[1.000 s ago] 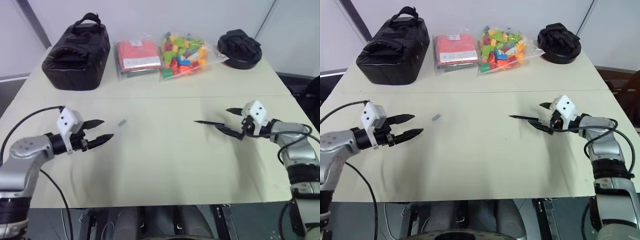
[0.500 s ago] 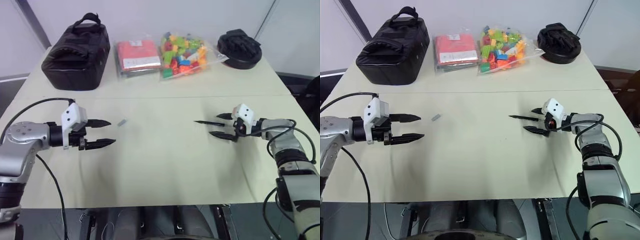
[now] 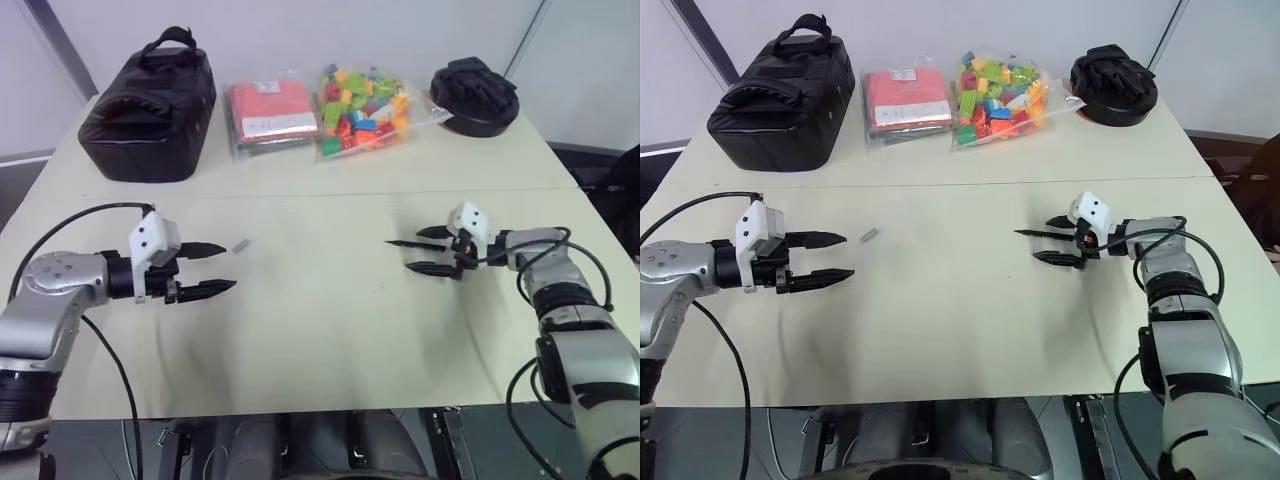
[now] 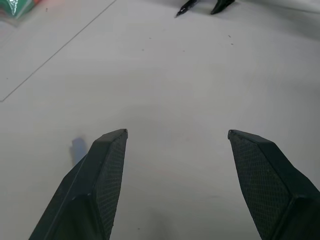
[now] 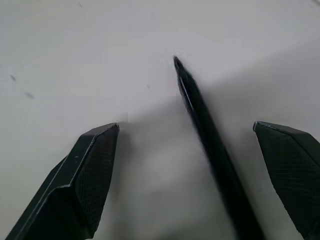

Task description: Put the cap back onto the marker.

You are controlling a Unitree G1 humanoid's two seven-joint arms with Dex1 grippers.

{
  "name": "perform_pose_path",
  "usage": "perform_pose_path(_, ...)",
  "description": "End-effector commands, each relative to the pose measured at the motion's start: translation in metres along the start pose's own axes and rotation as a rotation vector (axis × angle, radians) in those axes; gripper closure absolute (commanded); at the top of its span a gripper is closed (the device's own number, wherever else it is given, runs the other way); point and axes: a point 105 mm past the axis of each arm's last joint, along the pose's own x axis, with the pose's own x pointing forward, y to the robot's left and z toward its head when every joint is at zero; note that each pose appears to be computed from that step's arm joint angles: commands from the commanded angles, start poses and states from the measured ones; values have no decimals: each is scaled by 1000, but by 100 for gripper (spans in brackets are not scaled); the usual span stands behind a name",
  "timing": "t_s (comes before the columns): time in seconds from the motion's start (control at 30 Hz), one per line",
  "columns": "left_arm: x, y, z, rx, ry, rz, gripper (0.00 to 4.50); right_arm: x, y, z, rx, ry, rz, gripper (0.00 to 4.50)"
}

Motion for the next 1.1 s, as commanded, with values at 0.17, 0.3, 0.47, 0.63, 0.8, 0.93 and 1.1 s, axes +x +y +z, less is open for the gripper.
perform_pose_path(0.17, -1, -3, 6, 36, -19, 30, 114, -4, -6, 13, -43, -7, -2, 4)
perform_pose_path(0.3, -1, -4, 6, 31, -23, 38, 114, -6, -6, 9, -67, 29, -7, 4)
perform_pose_path(0.47, 1, -7, 5, 25, -29, 39, 114, -10, -8, 2, -86, 87, -17, 4)
perform_pose_path(0.63, 3, -9, 4, 19, -35, 42, 114, -11, -10, 1, -73, 100, -21, 4)
perform_pose_path(0.8, 5, -10, 3, 12, -42, 46, 114, -8, -9, 0, -54, 105, -14, 59)
perform_pose_path(0.93, 6, -10, 2, 9, -43, 50, 114, -5, -6, -2, -46, 114, 8, 236)
perform_pose_path(1.1, 6, -9, 1, 7, -43, 56, 114, -1, -5, -1, -45, 113, 14, 448)
